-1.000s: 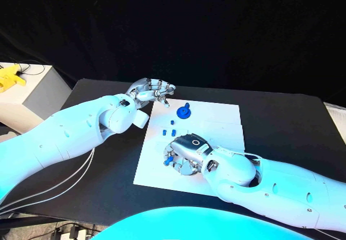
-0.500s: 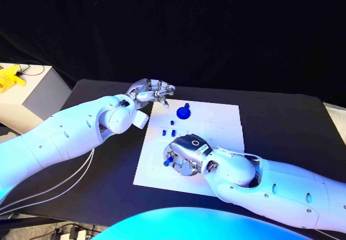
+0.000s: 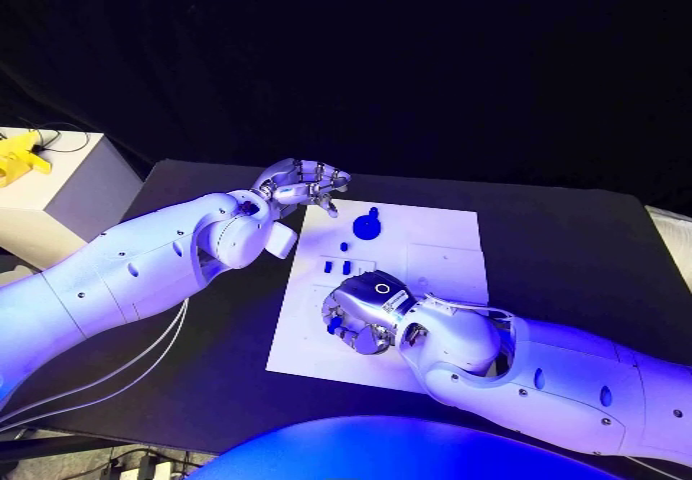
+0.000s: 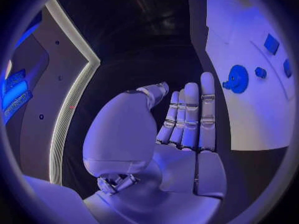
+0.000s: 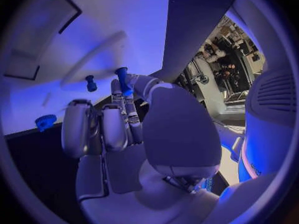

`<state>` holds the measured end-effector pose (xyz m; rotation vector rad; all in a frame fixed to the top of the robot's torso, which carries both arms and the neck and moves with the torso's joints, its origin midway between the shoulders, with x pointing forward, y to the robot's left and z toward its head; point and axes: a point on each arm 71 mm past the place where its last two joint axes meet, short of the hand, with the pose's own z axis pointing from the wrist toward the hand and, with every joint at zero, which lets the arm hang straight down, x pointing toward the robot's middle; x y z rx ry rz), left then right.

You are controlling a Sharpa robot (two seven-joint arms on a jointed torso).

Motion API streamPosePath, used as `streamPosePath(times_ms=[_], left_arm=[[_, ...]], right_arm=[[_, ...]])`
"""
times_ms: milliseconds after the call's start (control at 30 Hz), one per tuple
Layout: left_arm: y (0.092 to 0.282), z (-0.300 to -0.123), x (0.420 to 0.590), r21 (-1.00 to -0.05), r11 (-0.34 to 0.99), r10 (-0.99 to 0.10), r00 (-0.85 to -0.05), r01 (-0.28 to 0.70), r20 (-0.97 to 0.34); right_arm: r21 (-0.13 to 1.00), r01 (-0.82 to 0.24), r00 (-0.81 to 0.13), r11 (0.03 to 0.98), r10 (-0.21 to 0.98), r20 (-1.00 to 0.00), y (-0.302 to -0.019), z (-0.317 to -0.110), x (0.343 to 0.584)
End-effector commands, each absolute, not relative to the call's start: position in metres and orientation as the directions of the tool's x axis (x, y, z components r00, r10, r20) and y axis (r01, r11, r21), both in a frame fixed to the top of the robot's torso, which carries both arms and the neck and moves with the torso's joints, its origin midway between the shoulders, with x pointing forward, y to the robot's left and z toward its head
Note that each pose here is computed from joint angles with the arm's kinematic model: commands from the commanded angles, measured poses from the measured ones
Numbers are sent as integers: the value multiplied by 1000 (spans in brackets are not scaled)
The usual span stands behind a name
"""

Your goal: Assemble the parts on the task board

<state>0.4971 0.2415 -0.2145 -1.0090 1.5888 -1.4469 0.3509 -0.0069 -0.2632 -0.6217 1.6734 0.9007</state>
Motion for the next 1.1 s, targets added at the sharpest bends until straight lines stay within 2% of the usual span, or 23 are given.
streamPosePath(times_ms=[33, 400, 1100], left_arm=[[239, -214, 496, -997, 43, -906, -424, -63, -12], [240, -214, 496, -997, 44, -906, -423, -64, -13], [241, -214, 496, -997, 45, -906, -423, -66, -13]], right_arm=[[219, -800, -268, 559, -6, -963, -4, -267, 346], [234, -818, -255, 526, 34, -966, -3, -263, 344], [248, -804, -232, 540, 98, -968, -11, -261, 348]])
